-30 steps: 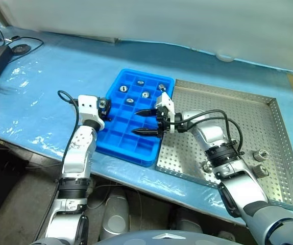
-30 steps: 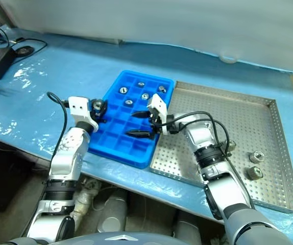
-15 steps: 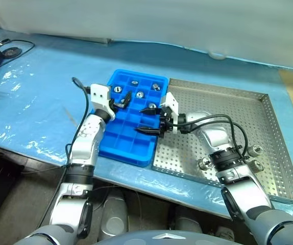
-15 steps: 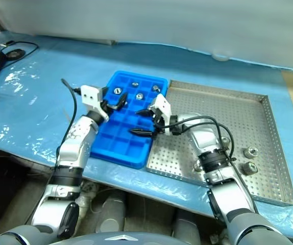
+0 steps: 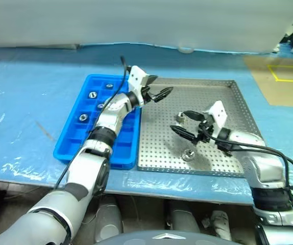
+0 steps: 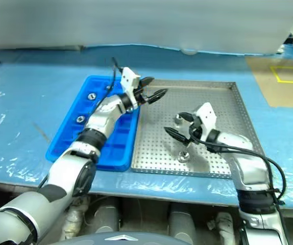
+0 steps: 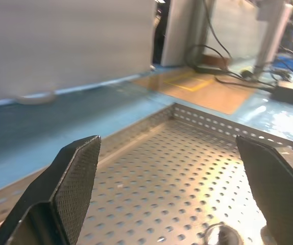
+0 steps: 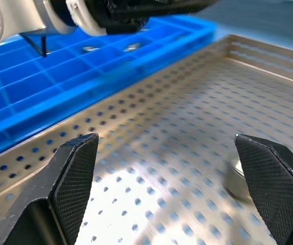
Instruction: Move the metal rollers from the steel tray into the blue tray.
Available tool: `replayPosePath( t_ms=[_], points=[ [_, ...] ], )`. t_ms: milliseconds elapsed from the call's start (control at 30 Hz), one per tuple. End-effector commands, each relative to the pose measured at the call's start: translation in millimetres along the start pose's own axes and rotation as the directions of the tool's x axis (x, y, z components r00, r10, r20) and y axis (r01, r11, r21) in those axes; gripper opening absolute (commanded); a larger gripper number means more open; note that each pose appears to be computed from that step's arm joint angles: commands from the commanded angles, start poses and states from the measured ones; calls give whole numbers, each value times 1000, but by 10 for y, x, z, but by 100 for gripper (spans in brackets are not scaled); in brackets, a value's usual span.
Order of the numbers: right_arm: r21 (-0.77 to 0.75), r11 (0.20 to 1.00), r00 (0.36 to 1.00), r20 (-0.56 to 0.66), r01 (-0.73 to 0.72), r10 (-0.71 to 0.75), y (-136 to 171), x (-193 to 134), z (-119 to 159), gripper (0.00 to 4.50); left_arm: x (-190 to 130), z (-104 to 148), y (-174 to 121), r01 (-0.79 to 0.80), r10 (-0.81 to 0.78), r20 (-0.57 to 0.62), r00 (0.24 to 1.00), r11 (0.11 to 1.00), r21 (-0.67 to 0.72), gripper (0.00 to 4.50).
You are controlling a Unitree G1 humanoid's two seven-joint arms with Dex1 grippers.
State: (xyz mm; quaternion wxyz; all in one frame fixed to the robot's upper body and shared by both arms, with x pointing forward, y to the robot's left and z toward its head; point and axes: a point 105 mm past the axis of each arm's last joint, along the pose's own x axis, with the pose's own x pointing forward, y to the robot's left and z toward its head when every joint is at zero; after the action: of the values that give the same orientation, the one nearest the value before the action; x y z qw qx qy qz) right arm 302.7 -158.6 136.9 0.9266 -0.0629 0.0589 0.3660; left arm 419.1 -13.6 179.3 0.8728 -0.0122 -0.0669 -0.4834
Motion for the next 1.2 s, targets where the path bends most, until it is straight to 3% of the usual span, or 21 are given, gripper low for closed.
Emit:
replayPosePath(
  t_ms=[33, 300, 633, 833, 933, 1133, 1200],
  points=[
    [-36, 997, 997, 49, 69, -68, -18, -147, 152, 450, 69, -89, -47, 16, -16, -49, 999, 1000, 14, 446],
    [-33, 986, 986, 51, 161, -159, -22, -290, 117, 450, 152, -357, -39, -104, 105, -179, 978, 995, 14, 446],
    [-46, 977, 978, 29, 208, -207, -22, -390, 91, 450, 140, -679, -259, -49, 39, -265, 963, 998, -33, 446],
    [-48, 970, 971, 10, 239, -239, -5, -461, 42, 450, 71, -871, -230, -114, 99, -341, 935, 993, -25, 446],
    [-47, 966, 967, 14, 255, -254, -14, -490, 45, 450, 50, -896, -209, -133, 114, -351, 929, 991, -30, 384],
    [-42, 970, 971, 18, 239, -239, 2, -435, 45, 450, 38, -839, -135, -164, 144, -328, 934, 986, -32, 185],
    [-39, 976, 976, 26, 216, -215, 15, -388, 62, 450, 61, -756, -139, -144, 123, -285, 951, 988, -54, 185]
  ],
)
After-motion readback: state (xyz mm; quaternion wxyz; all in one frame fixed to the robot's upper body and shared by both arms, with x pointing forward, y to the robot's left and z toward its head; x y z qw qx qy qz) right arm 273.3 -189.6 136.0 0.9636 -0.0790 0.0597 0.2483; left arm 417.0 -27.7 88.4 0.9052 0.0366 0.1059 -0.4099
